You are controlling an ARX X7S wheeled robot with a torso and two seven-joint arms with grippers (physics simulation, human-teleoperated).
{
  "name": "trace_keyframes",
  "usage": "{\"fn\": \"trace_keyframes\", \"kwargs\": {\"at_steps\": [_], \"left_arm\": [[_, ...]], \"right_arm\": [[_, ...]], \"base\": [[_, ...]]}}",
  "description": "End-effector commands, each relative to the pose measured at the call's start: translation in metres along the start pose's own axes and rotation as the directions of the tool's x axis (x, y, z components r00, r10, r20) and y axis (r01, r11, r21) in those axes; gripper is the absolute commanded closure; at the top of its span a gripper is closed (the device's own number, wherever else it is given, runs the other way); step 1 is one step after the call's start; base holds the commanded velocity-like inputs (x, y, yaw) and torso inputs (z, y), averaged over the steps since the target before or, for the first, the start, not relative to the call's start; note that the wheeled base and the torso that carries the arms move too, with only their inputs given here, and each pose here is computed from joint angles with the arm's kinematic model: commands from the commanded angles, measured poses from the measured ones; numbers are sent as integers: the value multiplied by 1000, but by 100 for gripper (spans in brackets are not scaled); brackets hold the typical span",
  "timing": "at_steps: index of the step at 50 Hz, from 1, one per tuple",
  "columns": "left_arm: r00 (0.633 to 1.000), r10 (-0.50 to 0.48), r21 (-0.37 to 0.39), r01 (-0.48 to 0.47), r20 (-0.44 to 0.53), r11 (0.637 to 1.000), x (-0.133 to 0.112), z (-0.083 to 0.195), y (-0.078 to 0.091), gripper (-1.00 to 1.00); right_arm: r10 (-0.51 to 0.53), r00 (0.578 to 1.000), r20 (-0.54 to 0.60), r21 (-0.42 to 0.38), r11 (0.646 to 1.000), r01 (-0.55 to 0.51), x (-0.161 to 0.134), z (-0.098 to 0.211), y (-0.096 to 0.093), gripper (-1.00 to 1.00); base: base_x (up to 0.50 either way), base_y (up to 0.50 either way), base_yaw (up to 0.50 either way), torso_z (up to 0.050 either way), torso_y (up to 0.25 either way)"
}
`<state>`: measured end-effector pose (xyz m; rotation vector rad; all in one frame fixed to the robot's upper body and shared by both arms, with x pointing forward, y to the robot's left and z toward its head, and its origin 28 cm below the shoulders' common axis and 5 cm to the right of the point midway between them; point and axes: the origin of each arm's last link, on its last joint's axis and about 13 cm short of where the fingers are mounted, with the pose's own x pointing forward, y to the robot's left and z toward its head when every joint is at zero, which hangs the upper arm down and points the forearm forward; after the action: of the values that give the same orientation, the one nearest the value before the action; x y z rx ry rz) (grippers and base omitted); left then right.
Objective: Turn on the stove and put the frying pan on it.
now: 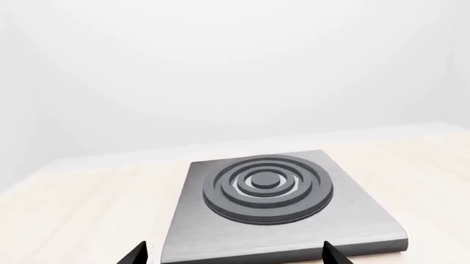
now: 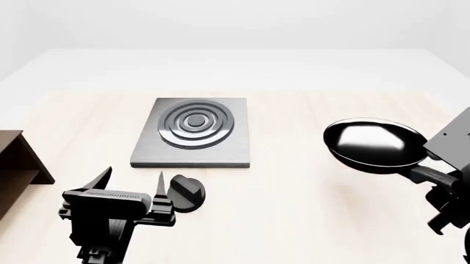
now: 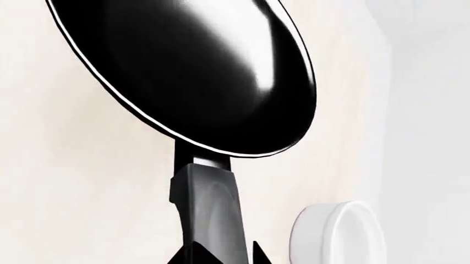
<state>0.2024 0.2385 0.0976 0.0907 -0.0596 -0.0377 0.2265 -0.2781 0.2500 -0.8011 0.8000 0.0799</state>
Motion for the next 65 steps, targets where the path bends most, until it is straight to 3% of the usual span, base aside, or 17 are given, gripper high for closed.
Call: {"fn": "trace_keyframes", "kwargs": {"at_steps": [1,19,53,65], "left_arm": [[1000,2,-2,-2,-1,1000,0,0,0,-100],[1000,5,-3,-5,0,1000,0,-1,1,-100],[1000,20,6,-20,3,1000,0,-2,3,-100],[1000,23,7,-23,6,1000,1,-2,3,-100]], "right_arm": [[-126,988,95,-26,991,128,-23,23,-19,100],[-140,949,281,15,990,141,-26,57,-26,100],[-200,864,462,71,980,188,8,142,-25,100],[-186,843,505,46,981,188,23,173,-8,100]], "base": [[0,0,0,0,0],[0,0,0,0,2],[0,0,0,0,2],[0,0,0,1,2]]}}
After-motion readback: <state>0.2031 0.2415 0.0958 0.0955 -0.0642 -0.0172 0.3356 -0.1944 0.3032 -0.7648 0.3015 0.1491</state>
